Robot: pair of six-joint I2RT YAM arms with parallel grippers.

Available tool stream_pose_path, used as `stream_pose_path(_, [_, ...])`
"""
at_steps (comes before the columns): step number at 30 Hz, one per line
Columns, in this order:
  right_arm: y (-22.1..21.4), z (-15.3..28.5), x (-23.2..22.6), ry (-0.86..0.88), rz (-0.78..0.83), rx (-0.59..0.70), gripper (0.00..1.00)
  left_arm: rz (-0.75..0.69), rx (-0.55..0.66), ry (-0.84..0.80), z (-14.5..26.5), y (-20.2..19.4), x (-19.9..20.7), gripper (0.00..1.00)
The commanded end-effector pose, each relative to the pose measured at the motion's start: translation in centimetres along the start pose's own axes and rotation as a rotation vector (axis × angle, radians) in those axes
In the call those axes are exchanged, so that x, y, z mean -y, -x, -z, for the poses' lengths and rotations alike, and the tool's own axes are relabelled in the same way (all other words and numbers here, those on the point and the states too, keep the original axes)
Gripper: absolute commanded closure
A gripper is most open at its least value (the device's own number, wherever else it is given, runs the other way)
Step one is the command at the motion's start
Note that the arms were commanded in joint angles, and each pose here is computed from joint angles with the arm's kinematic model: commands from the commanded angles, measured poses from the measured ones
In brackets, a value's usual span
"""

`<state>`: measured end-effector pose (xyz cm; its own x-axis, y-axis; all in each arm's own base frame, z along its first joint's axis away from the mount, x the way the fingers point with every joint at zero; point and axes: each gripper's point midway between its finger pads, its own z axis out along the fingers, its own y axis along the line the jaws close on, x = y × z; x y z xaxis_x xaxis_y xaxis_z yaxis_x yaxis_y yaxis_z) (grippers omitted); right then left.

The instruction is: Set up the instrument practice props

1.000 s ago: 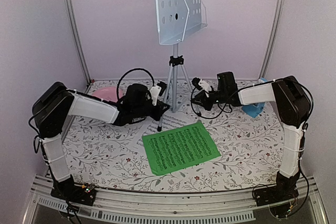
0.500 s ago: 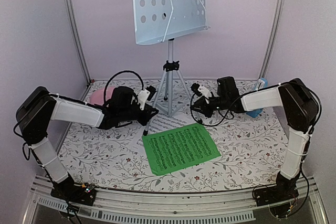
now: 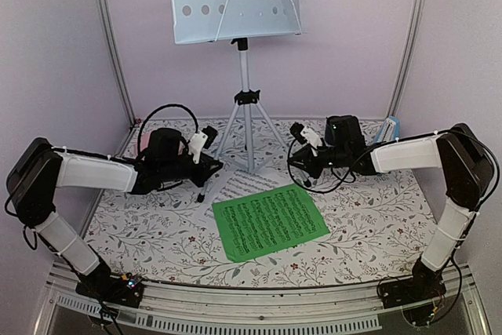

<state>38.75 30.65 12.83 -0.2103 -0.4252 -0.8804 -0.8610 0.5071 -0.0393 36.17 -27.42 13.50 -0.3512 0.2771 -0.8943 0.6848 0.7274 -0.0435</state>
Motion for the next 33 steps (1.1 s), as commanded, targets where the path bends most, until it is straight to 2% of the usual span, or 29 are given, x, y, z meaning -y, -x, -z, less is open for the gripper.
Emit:
stream_pose_path(1, [-4.6,3.1,5.9,-0.258,-0.16,-0.147,1.0,0.159,-0.037,0.396,3.7,-2.3,-10.6,1.0])
stream_pose_path(9, [-7.5,3.6,6.3,-0.314,-0.206,-0.271,1.0,0.135,-0.056,0.48,4.7,-2.5,-12.0,1.0])
stream_pose_path(19, [-10.9,4.9,7.6,-0.436,-0.206,-0.4,1.0,0.0,-0.141,0.559,5.9,-3.7,-13.0,1.0])
stream_pose_path(27, [-11.9,6.4,8.6,-0.536,-0.198,-0.443,1.0,-0.066,-0.199,0.519,5.4,-5.6,-12.5,1.0])
stream_pose_path(33, [-11.4,6.9,8.2,-0.532,-0.201,-0.431,1.0,-0.09,-0.271,0.504,4.2,-8.0,-12.6,1.0])
